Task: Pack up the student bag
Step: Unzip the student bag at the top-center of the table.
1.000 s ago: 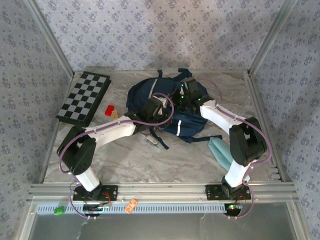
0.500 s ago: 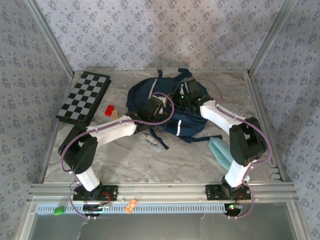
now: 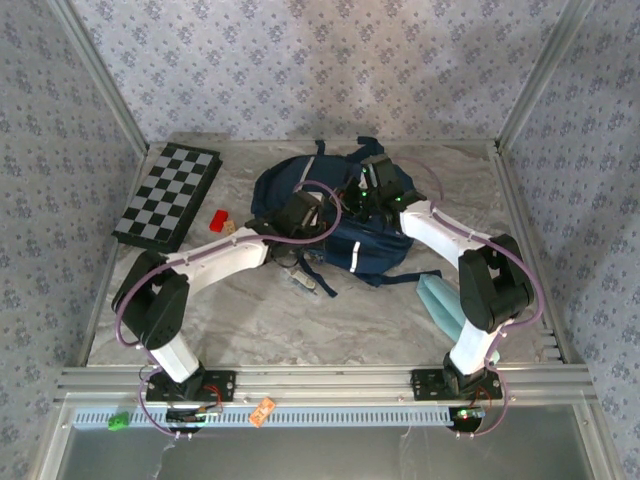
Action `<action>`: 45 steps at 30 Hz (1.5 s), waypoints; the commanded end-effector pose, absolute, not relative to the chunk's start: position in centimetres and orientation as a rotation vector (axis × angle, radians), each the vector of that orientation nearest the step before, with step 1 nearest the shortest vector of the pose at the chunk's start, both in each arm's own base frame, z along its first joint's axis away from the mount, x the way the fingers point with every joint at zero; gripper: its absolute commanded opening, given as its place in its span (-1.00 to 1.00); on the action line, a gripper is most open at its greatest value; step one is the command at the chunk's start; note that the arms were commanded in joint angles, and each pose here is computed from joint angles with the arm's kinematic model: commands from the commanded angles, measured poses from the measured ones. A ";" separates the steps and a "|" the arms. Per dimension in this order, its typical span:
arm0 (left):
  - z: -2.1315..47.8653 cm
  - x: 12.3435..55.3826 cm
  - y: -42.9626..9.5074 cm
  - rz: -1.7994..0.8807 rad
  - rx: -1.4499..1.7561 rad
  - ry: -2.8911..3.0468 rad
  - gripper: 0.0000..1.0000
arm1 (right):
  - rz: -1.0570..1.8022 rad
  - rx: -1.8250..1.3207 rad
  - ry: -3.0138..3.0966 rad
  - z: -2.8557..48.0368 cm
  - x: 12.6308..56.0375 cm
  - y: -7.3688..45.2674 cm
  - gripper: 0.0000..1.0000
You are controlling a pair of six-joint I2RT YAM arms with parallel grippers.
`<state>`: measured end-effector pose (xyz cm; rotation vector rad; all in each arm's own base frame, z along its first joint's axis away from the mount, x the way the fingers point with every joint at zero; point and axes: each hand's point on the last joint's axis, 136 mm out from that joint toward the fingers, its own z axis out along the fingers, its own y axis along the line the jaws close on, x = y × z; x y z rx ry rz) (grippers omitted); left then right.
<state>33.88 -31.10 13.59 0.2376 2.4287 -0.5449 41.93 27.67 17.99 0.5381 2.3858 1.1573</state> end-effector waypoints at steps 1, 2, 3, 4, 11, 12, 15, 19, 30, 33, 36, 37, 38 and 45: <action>14.0 34.4 -30.5 -0.516 0.255 2.414 -0.90 | 1.283 0.422 2.221 23.6 43.1 29.1 -1.00; 14.3 34.7 -30.8 -0.528 0.264 2.400 -0.85 | 1.283 0.421 2.222 23.5 43.1 29.2 -1.00; 14.5 34.9 -31.2 -0.542 0.275 2.390 -0.79 | 1.284 0.420 2.223 23.6 43.1 29.2 -1.00; 14.8 35.1 -31.7 -0.559 0.289 2.377 -0.73 | 1.283 0.420 2.226 23.5 43.1 29.3 -1.00; 14.8 36.4 -33.3 -0.574 0.301 2.344 -0.58 | 1.284 0.415 2.236 23.3 42.9 29.6 -1.00; 14.8 36.5 -33.4 -0.577 0.303 2.342 -0.58 | 1.284 0.415 2.235 23.4 42.9 29.6 -1.00; 14.6 36.5 -33.8 -0.595 0.299 2.329 -0.58 | 1.283 0.416 2.233 23.4 43.0 29.6 -1.00; 14.7 36.7 -33.5 -0.583 0.273 2.307 -0.64 | 1.280 0.413 2.236 23.3 43.0 29.7 -1.00; 15.8 35.4 -30.4 -0.531 0.264 2.316 -0.99 | 1.247 0.384 2.251 23.4 42.7 28.9 -1.00; 15.3 34.3 -28.6 -0.467 0.296 2.354 -1.00 | 1.235 0.372 2.255 23.6 42.4 28.5 -1.00; 14.3 34.0 -26.1 -0.417 0.276 2.389 -1.00 | 1.213 0.354 2.271 23.5 42.0 28.2 -1.00; 13.9 34.0 -25.3 -0.409 0.270 2.401 -1.00 | 1.211 0.353 2.275 23.5 42.0 28.2 -1.00; 13.6 34.1 -24.8 -0.408 0.274 2.409 -1.00 | 1.209 0.350 2.280 23.4 41.9 28.2 -1.00; 13.1 35.1 -22.6 -0.345 0.307 2.414 -1.00 | 1.191 0.295 2.315 23.2 41.4 28.4 -1.00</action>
